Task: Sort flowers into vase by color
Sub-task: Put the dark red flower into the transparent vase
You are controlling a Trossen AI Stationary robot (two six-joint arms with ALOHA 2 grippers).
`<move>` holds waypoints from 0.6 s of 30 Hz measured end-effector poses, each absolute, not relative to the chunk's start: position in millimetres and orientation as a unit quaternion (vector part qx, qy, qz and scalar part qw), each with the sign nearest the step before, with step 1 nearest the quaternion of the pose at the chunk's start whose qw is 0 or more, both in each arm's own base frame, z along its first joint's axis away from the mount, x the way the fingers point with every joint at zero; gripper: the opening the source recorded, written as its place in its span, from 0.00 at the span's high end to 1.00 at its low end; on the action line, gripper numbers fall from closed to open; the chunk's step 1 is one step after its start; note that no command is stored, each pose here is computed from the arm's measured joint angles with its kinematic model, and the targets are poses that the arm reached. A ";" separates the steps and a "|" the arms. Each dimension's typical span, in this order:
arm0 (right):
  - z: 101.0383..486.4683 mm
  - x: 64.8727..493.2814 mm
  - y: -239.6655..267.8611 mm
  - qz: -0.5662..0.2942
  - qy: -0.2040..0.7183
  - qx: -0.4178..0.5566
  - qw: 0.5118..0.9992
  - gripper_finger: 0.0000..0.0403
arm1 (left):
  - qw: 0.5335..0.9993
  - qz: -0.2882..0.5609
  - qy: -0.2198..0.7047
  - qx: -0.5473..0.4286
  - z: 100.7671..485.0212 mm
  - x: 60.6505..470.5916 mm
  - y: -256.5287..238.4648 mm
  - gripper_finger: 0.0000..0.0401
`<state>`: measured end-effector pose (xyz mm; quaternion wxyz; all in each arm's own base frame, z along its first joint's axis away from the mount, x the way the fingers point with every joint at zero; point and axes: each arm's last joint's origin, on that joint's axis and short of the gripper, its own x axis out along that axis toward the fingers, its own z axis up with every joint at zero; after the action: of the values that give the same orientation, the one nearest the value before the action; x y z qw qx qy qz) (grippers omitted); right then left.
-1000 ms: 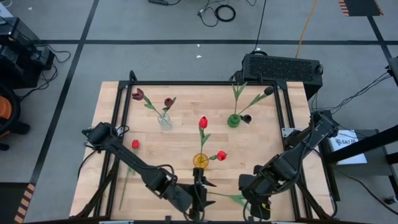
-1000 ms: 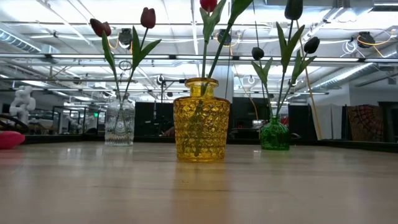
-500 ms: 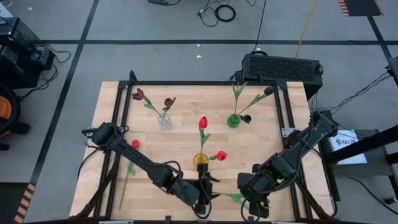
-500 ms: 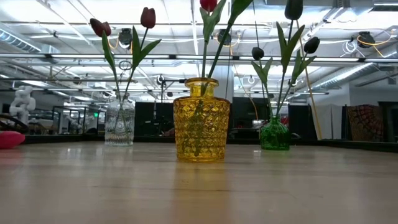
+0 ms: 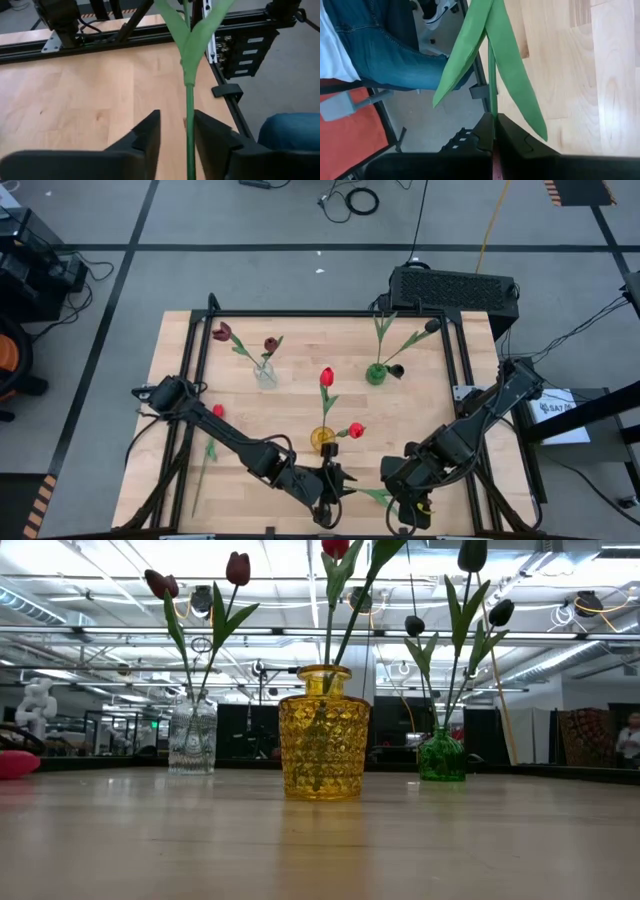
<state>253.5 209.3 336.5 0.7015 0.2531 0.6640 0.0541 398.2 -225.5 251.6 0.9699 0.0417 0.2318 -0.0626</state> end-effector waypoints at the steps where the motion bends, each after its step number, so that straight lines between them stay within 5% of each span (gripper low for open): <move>1: 336.5 253.8 209.0 0.053 0.664 0.253 0.702 1.00 | 0.970 -0.063 0.232 0.041 251.6 398.4 -225.3 0.74; 7: 336.5 255.0 207.6 0.052 0.662 0.254 0.703 1.00 | 0.969 -0.069 0.232 0.051 251.5 398.0 -226.0 0.96; 18: 339.3 255.7 204.7 0.021 0.610 0.205 0.765 0.75 | 0.950 -0.112 0.288 0.044 257.3 384.7 -222.8 0.98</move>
<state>255.7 204.7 339.3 0.7650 0.2050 0.6101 0.0206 384.7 -222.8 257.3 0.9500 0.0445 0.2880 -0.1123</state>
